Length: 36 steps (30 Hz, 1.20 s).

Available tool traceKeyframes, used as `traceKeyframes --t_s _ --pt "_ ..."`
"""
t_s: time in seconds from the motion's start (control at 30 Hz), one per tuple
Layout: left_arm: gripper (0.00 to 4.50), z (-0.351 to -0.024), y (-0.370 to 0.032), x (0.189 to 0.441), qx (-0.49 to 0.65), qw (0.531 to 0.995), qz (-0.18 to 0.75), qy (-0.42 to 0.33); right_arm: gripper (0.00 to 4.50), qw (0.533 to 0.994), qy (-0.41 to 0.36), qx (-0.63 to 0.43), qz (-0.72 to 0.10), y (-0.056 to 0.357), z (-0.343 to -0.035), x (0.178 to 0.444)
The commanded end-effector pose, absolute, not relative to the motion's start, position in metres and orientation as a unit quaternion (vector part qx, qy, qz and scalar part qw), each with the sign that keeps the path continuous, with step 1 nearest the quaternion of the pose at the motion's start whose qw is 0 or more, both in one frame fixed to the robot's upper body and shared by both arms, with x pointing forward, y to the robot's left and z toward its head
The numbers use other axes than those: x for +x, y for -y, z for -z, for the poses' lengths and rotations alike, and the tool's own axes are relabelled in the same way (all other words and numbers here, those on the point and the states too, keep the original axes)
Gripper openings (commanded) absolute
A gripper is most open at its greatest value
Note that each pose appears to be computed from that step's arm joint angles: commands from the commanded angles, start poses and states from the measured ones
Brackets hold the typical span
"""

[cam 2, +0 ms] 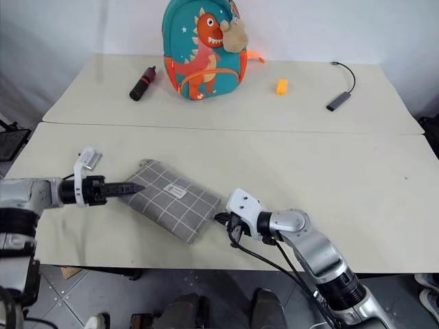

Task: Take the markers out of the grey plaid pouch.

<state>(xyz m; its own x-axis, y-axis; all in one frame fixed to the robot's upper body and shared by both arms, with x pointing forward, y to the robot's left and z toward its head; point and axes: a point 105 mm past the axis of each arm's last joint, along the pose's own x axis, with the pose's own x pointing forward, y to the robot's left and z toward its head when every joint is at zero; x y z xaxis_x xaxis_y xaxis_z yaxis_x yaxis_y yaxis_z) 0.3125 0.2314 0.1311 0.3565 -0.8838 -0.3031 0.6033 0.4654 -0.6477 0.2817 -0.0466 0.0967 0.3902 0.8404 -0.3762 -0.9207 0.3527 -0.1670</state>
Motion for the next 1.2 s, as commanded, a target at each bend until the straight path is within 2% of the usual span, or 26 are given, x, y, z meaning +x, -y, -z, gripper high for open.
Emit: traceKeyframes --t_s 0.03,0.23,0.4,0.53,0.7,0.8,0.87,0.93,1.03,1.1,1.2 --pt "4.50 -0.133 -0.217 0.298 -0.200 0.791 0.478 -0.326 0.06 0.813 -0.102 -0.190 -0.540 0.045 -0.106 0.283" --pt "4.50 -0.129 -0.198 0.277 -0.233 0.784 0.481 -0.315 0.06 0.817 -0.090 -0.202 -0.532 0.048 -0.114 0.291" --pt "4.50 -0.123 -0.172 0.258 -0.257 0.776 0.486 -0.310 0.06 0.821 -0.051 -0.237 -0.516 0.053 -0.126 0.305" --pt "4.50 -0.124 -0.156 0.244 -0.269 0.771 0.494 -0.300 0.06 0.812 -0.025 -0.252 -0.525 0.059 -0.133 0.304" --pt "4.50 -0.125 -0.168 0.239 -0.285 0.792 0.457 -0.288 0.06 0.815 -0.015 -0.241 -0.527 0.068 -0.146 0.302" --pt "4.50 -0.121 -0.191 0.235 -0.288 0.808 0.417 -0.300 0.06 0.815 -0.042 -0.251 -0.520 0.082 -0.151 0.307" --pt "4.50 -0.122 -0.196 0.232 -0.289 0.808 0.412 -0.305 0.06 0.815 -0.076 -0.288 -0.496 0.097 -0.147 0.315" --pt "4.50 -0.125 -0.199 0.229 -0.291 0.806 0.414 -0.307 0.06 0.815 -0.078 -0.298 -0.491 0.100 -0.150 0.317" --pt "4.50 -0.128 -0.203 0.228 -0.294 0.804 0.414 -0.309 0.06 0.822 -0.038 -0.253 -0.508 0.083 -0.166 0.313" --pt "4.50 -0.127 -0.203 0.228 -0.295 0.805 0.412 -0.309 0.06 0.810 -0.013 -0.217 -0.544 0.065 -0.171 0.303" --pt "4.50 -0.124 -0.198 0.228 -0.302 0.801 0.415 -0.308 0.06 0.785 -0.018 -0.194 -0.588 0.039 -0.160 0.284"
